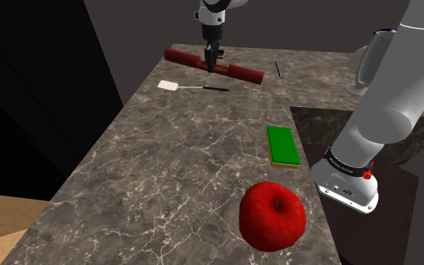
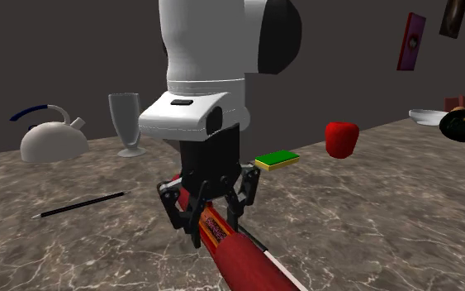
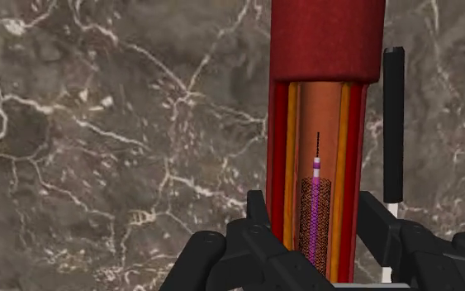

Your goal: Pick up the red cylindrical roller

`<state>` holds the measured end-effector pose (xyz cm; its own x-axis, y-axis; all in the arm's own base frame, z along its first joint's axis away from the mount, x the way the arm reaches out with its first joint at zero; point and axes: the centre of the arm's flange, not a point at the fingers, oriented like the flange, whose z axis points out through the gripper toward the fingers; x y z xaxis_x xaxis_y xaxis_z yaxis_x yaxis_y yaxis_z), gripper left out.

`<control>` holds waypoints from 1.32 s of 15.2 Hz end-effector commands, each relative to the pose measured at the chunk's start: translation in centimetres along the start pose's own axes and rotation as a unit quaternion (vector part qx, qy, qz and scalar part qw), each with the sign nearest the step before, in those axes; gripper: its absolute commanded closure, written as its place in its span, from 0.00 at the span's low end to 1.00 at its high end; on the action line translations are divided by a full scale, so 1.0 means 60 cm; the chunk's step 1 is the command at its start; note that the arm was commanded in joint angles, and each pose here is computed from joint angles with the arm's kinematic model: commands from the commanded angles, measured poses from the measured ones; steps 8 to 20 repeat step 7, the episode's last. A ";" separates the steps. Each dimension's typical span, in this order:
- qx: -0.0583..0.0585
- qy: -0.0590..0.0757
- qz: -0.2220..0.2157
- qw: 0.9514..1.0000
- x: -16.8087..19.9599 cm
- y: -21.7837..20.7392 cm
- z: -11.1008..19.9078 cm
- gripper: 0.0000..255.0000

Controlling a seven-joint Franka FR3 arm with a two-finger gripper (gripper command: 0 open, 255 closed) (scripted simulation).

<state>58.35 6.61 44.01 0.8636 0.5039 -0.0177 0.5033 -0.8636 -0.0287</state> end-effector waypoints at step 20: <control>0.000 0.000 0.000 1.000 0.001 -0.001 -0.056 1.00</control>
